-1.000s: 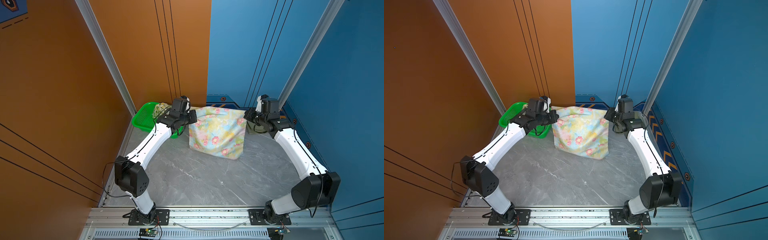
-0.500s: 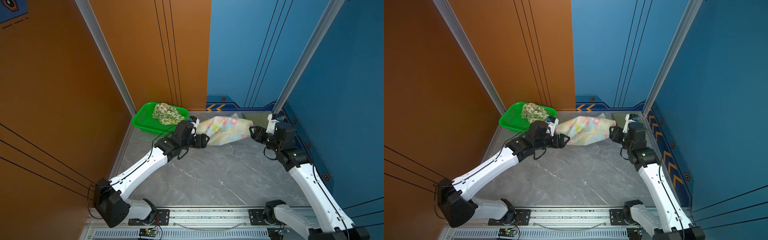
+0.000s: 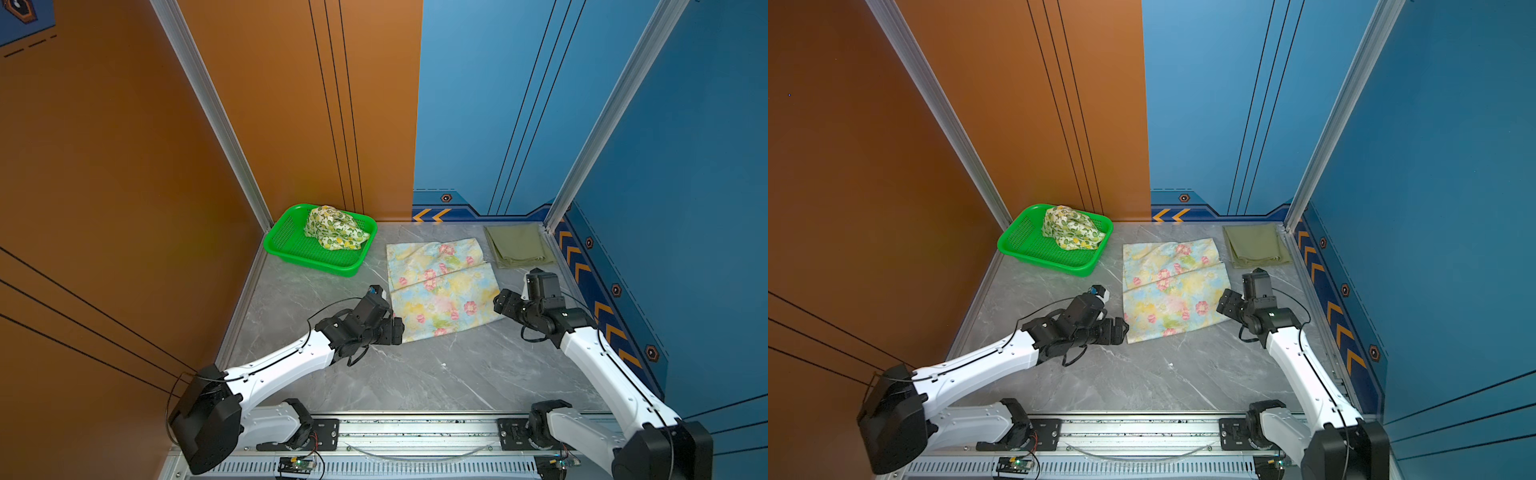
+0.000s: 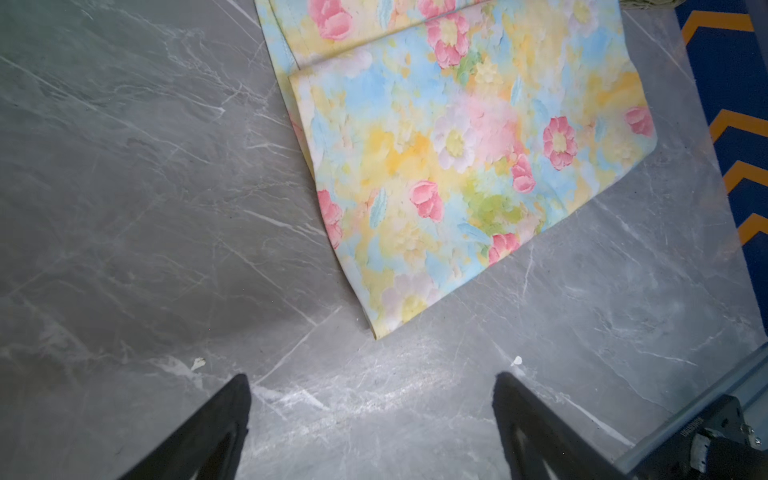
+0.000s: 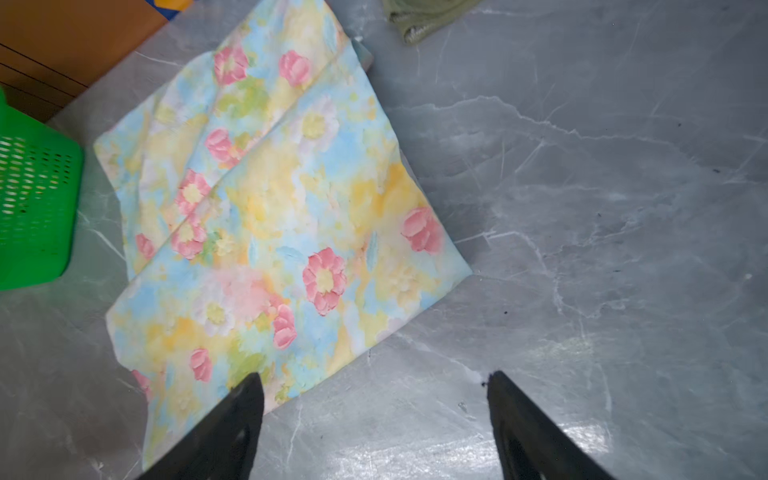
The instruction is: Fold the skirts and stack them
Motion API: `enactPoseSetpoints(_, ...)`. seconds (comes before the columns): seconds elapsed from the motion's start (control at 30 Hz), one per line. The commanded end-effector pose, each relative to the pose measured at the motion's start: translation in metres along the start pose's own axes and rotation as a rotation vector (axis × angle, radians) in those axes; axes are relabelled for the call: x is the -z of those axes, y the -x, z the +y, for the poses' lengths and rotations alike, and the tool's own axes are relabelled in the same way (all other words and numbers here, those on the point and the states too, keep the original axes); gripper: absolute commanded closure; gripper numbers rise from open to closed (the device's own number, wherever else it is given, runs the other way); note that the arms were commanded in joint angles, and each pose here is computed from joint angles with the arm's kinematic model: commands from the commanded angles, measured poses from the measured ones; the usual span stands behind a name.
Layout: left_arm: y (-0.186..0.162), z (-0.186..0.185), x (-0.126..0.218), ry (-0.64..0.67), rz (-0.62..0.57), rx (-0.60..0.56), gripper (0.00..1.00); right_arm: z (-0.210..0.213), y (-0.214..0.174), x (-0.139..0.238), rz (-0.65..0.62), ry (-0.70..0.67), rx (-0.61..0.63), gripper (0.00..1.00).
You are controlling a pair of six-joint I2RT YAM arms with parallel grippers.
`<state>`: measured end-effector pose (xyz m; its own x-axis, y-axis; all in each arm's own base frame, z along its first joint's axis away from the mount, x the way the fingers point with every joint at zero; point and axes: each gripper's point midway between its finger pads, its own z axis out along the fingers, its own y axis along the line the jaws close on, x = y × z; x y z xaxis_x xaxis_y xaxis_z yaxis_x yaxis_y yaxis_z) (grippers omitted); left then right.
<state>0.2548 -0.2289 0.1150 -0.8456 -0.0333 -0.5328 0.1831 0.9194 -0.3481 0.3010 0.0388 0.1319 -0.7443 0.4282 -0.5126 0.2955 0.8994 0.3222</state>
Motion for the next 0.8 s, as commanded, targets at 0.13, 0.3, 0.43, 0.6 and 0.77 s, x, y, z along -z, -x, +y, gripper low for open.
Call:
enactPoseSetpoints(0.13, 0.019, 0.002, -0.04, 0.089, 0.047, 0.012, 0.09, 0.007, 0.048, -0.046, -0.001, 0.012, -0.037, 0.17)
enactPoseSetpoints(0.3, 0.032, 0.012, -0.057, 0.086, 0.05, 0.1, 0.12, 0.009, 0.073, -0.083, 0.013, 0.018, -0.017, 0.18)
enactPoseSetpoints(0.43, 0.045, 0.019, -0.07, 0.06, 0.038, 0.18, 0.21, 0.011, 0.097, -0.1, -0.016, 0.04, -0.013, 0.19)
enactPoseSetpoints(0.6, 0.065, 0.01, -0.09, -0.019, 0.001, 0.232, 0.26, 0.011, 0.11, -0.118, -0.004, 0.084, -0.039, 0.23)
enactPoseSetpoints(0.77, 0.085, -0.006, -0.111, -0.099, -0.015, 0.253, 0.33, 0.015, 0.117, -0.133, -0.003, 0.114, -0.052, 0.3)
